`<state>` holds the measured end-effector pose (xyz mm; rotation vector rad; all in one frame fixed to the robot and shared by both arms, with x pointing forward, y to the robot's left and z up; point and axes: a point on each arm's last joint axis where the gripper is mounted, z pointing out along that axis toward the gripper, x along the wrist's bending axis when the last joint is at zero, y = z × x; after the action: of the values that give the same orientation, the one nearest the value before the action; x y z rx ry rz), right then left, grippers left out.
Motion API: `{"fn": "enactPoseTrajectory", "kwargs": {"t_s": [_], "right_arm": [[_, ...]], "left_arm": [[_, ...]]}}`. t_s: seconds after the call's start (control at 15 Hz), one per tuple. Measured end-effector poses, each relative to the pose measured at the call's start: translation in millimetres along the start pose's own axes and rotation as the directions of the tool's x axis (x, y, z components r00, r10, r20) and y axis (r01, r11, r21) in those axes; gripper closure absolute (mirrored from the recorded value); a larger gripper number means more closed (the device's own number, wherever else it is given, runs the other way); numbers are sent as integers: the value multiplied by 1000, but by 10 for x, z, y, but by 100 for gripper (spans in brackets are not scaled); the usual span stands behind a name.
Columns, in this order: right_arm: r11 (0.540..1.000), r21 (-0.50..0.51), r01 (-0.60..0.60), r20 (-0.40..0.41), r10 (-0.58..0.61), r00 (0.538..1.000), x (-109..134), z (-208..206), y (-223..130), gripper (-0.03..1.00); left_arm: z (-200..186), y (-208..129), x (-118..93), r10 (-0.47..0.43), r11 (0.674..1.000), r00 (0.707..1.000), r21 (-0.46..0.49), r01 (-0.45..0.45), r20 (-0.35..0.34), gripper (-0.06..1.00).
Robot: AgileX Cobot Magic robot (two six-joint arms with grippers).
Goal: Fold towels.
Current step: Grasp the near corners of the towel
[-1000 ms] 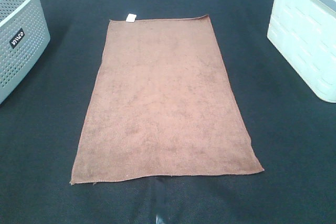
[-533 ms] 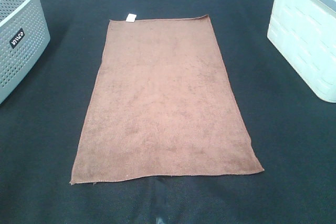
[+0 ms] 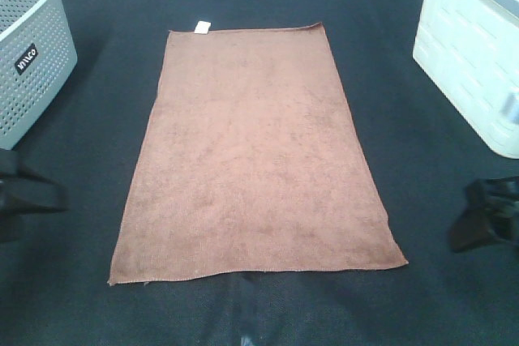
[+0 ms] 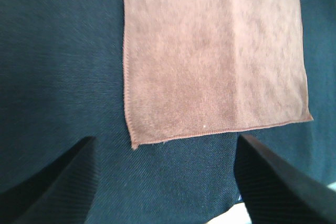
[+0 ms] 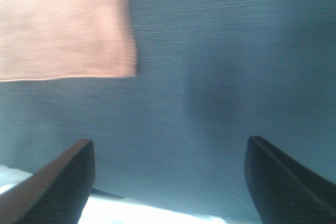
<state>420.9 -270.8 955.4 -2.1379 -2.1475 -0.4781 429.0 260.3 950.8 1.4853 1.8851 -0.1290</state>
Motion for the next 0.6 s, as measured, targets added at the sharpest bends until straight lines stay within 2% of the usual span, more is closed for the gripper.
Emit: {"fn": "enactPoseTrajectory", "kwargs": {"t_s": [0.13,0.27,0.6], "right_arm": [[999,33,27,-101,-23,995,29,235,104,22],[999,30,29,-163,-24,986,61,330,224,22],[999,38,14,-172,-8,985,27,526,494,22]], "left_arm": [[296,9,102,-26,997,998,72,22,56,26],[476,9,174,-26,996,997,89,19,78,26],[748,-87,260,-9,990,997,139,-2,79,26]]}}
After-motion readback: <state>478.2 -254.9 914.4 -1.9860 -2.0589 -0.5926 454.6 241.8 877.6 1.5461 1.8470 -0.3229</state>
